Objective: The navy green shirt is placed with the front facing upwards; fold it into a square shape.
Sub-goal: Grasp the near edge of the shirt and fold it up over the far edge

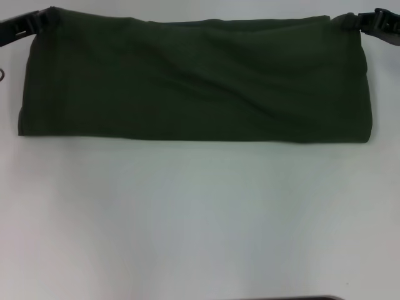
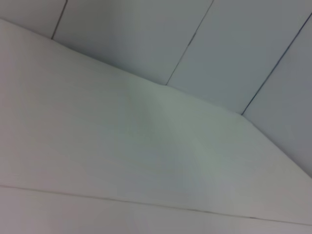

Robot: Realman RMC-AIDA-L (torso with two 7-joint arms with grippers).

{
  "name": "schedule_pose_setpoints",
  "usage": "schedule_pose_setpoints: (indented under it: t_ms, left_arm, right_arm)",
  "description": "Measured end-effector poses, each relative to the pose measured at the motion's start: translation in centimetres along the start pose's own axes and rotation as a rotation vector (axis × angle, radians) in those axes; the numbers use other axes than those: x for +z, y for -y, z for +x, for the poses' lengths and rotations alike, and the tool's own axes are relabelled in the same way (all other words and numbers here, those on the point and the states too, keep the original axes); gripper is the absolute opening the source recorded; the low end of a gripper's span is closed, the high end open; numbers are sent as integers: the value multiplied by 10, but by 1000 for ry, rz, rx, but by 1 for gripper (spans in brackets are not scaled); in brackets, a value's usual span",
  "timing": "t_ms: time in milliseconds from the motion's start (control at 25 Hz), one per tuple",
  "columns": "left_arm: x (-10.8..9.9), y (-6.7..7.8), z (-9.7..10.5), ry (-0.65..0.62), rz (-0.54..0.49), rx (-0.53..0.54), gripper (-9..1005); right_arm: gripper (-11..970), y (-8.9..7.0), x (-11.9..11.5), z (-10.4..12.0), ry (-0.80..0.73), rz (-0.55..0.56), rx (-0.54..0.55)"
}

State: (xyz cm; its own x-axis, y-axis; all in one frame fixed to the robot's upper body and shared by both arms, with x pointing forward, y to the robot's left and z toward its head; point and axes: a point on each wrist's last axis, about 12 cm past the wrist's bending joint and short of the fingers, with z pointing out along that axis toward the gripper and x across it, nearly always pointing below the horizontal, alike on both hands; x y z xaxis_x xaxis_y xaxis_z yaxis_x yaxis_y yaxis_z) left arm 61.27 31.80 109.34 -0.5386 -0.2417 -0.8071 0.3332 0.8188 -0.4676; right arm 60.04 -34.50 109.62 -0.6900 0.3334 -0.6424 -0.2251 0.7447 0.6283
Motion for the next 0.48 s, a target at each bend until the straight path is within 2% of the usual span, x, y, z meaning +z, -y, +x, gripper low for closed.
schedule_pose_setpoints:
  t_ms: [480]
  left_arm:
    - [19,4,0,-6,-61,-4,-1]
  right_arm:
    - [39,4,6,-9,44,76,-11]
